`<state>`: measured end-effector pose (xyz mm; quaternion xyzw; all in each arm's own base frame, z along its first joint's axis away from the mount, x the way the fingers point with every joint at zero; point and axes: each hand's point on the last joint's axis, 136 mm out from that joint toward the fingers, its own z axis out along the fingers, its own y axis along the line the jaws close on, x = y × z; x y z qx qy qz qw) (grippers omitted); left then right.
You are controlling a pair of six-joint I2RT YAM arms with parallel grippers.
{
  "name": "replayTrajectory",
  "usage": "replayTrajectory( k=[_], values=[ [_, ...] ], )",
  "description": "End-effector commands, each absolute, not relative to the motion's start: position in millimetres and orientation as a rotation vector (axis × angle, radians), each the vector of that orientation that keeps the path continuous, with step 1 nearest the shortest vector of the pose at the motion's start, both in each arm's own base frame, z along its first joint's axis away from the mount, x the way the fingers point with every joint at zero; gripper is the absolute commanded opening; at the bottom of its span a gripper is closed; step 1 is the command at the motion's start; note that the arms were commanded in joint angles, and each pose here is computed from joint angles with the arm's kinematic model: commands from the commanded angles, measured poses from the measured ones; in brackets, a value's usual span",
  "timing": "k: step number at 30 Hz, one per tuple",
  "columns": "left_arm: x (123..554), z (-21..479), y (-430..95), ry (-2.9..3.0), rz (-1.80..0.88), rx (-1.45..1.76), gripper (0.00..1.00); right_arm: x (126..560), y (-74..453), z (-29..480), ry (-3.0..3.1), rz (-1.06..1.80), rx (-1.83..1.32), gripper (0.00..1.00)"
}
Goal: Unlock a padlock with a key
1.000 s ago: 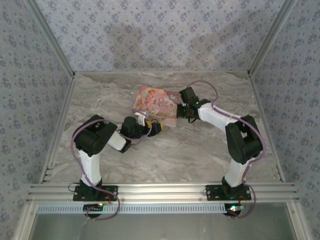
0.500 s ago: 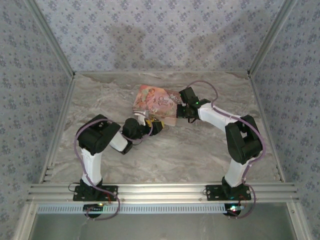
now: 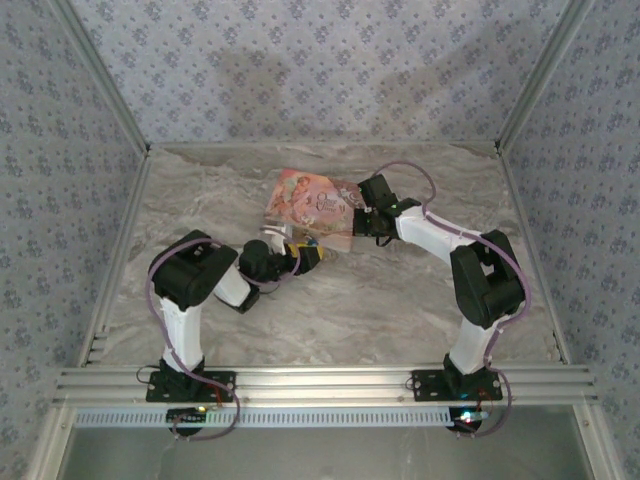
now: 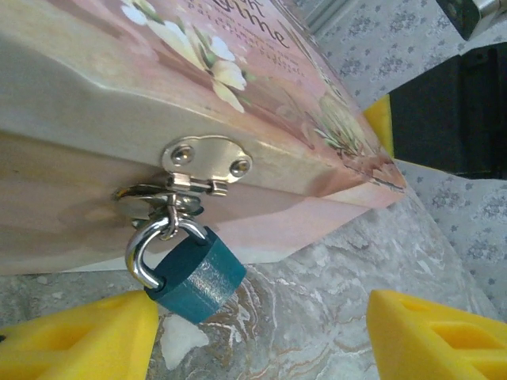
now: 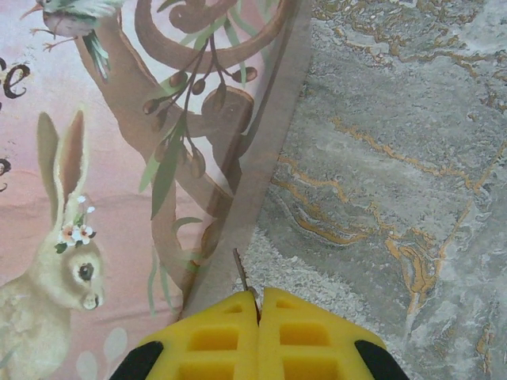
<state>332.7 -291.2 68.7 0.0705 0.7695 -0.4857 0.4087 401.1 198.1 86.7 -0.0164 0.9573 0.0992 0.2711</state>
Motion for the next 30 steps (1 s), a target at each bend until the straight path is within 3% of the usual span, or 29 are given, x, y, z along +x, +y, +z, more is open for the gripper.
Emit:
replayTrajectory(
  k=[1,11,19,30],
  values=[
    [336,93,-298,1.853,-1.277,0.225,0.69,399,198,84,2.579,0.253,-0.04,0.0],
    [358,77,-285,1.868,-1.165,0.077,0.72,399,198,87,2.576,0.249,-0.046,0.0],
    [357,80,-287,1.867,-1.204,0.089,0.58,400,196,86,2.579,0.243,-0.046,0.0],
    [340,91,-308,1.871,-1.357,0.173,0.61,401,194,86,2.579,0.242,-0.034,0.0]
  ],
)
